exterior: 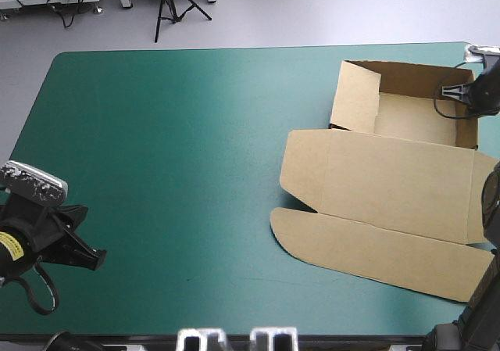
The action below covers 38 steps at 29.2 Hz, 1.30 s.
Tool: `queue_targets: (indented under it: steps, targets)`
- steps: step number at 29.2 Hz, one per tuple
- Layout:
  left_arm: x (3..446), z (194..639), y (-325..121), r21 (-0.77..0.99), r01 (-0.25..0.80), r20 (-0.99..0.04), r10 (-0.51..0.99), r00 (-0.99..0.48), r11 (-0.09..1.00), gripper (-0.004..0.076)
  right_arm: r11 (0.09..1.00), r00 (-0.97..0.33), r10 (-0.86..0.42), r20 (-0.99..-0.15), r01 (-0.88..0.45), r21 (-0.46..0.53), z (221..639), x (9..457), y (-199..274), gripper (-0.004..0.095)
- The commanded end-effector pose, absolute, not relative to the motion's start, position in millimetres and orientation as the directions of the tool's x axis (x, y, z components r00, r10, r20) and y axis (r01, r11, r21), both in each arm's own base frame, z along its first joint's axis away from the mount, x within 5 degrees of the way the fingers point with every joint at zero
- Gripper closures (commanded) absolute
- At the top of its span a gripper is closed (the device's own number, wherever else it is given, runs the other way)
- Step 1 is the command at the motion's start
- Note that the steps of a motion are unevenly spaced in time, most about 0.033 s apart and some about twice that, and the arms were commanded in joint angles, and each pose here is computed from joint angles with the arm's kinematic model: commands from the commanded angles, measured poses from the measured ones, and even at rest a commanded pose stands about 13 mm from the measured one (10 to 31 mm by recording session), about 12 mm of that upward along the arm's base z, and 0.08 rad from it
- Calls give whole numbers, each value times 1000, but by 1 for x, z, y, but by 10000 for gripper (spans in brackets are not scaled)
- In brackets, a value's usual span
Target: Fold the box
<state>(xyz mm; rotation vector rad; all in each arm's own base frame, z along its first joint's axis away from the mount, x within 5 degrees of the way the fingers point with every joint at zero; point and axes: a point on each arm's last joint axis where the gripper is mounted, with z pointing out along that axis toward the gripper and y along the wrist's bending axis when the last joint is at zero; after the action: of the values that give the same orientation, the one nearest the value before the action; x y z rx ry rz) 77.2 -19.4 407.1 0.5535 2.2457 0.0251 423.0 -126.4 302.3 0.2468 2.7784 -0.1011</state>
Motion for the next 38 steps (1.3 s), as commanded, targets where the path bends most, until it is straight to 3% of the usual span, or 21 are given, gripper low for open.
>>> queue_targets:
  steps: [1,6,13,17,21,24,29,33,38]
  targets:
    - [74,410,-17,197,380,-699,401,-592,904,730,969,-886,204,-416,244,-43,333,406,-151,927]
    - [75,412,-18,199,378,-713,398,-578,904,730,954,-875,256,-411,296,-38,330,396,-180,927]
    - [77,414,-19,204,377,-737,395,-548,904,730,964,-881,256,-398,261,43,316,399,-189,889]
    - [79,414,-20,206,379,-735,398,-549,902,730,971,-887,229,-400,235,35,317,399,-189,643]
    - [81,413,-20,209,378,-729,401,-554,902,730,966,-881,246,-405,259,23,317,399,-191,288]
    - [82,413,-20,221,372,-725,407,-556,902,730,953,-875,269,-403,301,-16,319,397,-195,194]
    - [84,413,-18,236,357,-722,409,-558,904,730,945,-843,280,-459,327,-24,345,391,-193,194]
    - [84,413,-18,234,355,-721,407,-561,905,730,939,-753,257,-606,342,-27,406,372,-183,195]
    - [84,413,-18,230,358,-723,405,-560,905,730,962,-625,260,-736,234,140,466,346,-148,196]
